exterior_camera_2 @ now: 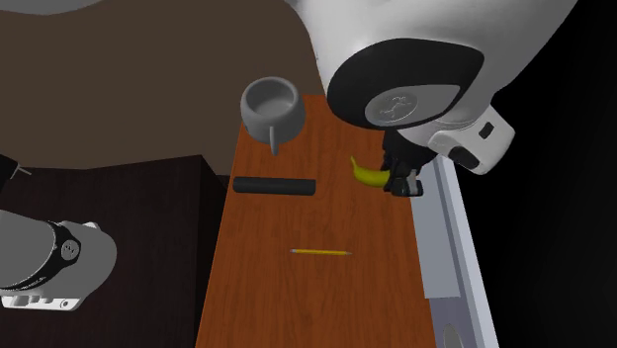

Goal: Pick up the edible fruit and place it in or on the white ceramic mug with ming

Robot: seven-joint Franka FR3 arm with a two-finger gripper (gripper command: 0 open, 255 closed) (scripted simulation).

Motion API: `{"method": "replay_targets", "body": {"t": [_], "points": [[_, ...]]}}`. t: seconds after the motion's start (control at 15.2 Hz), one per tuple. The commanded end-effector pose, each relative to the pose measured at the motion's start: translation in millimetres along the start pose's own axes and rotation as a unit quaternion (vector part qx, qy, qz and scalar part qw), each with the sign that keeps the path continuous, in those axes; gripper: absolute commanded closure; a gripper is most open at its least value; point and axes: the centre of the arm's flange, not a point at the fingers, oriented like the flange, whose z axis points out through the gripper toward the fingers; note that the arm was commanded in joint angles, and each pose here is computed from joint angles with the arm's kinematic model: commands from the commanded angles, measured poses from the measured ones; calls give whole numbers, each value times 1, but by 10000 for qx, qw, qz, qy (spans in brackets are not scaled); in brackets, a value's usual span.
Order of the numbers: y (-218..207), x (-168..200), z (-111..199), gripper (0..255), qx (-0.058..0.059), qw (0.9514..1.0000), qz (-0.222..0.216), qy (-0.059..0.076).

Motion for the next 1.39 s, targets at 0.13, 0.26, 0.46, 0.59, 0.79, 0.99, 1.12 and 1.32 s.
{"method": "replay_targets", "body": {"t": [0.13,0.26,0.46,0.59,0.79,0.99,1.12,1.32], "points": [[0,0,-21,255,0,10000,0,-1],[-1,0,-32,255,0,10000,0,-1],[-10,-10,-38,255,0,10000,0,-1],[-27,-30,-38,255,0,10000,0,-1],[-53,-59,-38,255,0,10000,0,-1],[-80,-89,-38,255,0,10000,0,-1],[-97,-109,-38,255,0,10000,0,-1],[-123,-138,-37,255,0,10000,0,-1]]}}
